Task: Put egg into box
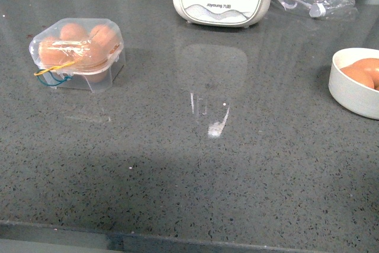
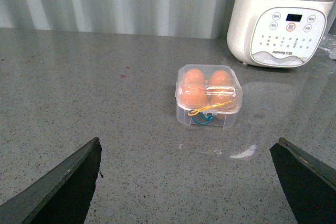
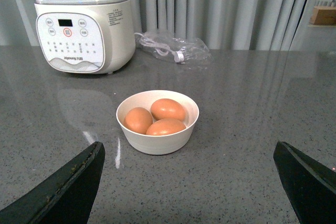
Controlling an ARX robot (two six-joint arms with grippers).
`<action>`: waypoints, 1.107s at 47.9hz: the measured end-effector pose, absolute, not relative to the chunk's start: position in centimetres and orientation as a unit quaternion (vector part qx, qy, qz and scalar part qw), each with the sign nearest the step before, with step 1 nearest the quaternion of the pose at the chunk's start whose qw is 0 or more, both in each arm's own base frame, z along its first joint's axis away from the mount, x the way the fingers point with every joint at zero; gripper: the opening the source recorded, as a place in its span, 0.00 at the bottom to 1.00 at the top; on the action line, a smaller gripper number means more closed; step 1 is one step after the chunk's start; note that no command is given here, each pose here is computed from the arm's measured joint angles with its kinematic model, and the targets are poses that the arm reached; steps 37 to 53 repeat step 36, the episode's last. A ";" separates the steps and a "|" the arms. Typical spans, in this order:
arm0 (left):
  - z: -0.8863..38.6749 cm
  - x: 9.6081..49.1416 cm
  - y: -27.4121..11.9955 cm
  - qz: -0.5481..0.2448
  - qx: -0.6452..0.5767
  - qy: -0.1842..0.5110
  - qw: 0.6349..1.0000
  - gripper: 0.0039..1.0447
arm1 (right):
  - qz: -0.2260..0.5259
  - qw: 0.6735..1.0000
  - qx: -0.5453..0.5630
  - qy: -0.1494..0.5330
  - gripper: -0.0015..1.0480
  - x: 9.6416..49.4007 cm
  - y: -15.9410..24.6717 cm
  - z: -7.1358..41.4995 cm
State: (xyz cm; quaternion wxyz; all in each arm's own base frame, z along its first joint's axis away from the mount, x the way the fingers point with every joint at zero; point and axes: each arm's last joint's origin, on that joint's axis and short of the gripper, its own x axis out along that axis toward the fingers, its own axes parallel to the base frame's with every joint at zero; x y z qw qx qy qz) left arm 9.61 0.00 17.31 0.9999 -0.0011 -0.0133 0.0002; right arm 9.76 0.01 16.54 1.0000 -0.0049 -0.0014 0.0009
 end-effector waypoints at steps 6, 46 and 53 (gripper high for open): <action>17.3 9.6 0.0 0.000 -0.001 -0.013 1.000 0.94 | 0.001 1.000 -0.005 -0.001 0.93 9.8 0.0 16.5; 17.3 9.6 0.0 0.000 -0.001 -0.013 1.000 0.94 | 0.001 1.000 -0.005 -0.001 0.93 9.8 0.0 16.5; 17.3 9.6 0.0 0.000 -0.001 -0.013 1.000 0.94 | 0.001 1.000 -0.005 -0.001 0.93 9.8 0.0 16.5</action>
